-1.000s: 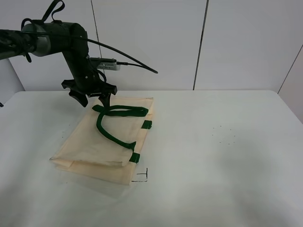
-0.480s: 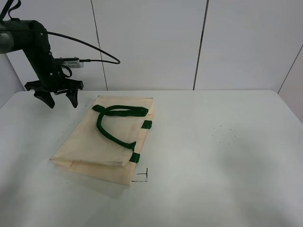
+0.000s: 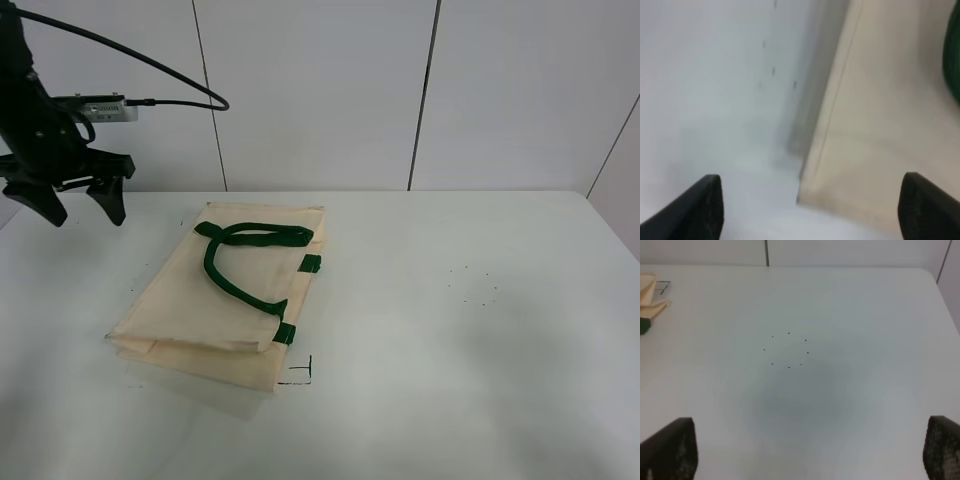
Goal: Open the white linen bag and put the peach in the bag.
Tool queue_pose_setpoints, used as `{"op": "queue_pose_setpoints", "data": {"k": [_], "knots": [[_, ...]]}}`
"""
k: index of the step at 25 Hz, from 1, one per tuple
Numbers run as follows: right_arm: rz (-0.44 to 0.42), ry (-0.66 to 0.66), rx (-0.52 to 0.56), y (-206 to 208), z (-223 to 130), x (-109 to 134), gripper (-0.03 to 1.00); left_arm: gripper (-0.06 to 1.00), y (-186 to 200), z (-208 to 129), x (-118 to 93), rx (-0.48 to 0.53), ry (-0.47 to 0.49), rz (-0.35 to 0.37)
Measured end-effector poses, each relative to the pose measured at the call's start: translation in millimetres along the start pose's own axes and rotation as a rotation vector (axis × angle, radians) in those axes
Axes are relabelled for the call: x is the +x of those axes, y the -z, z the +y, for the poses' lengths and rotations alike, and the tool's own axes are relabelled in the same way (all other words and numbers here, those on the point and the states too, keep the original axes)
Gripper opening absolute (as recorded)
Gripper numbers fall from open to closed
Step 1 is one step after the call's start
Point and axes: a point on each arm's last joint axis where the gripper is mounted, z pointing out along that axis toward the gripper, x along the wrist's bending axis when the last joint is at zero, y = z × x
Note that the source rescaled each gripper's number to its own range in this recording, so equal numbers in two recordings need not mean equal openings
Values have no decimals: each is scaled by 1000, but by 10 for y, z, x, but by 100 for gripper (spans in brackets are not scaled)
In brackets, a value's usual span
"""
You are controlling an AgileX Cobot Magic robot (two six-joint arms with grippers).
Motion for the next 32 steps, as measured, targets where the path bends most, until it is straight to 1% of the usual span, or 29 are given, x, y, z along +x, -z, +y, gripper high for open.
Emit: {"op": "queue_pose_setpoints", "data": {"k": [5, 9, 13, 16, 19, 22, 27, 29, 32], "knots": [[0, 0, 0, 0, 0, 0, 100, 100, 159, -645, 64, 30, -9, 31], [0, 0, 0, 0, 0, 0, 100, 100, 277, -1262, 103, 20, -10, 34], [0, 0, 0, 0, 0, 0, 100, 100, 315, -1893, 138, -19, -8, 32], [0, 0, 0, 0, 0, 0, 100, 100, 295, -2326, 161, -74, -6, 30], [0, 0, 0, 0, 0, 0, 100, 100, 233, -2687, 178, -167, -4, 25], [0, 0, 0, 0, 0, 0, 100, 100, 185, -2983, 192, -315, -1, 17], [0, 0, 0, 0, 0, 0, 100, 100, 173, -3331, 201, -551, 6, -6], [0, 0, 0, 0, 0, 0, 100, 100, 206, -3432, 200, -627, 6, -17], [0, -1, 0, 0, 0, 0, 100, 100, 232, -3541, 204, -708, 7, -23]]}}
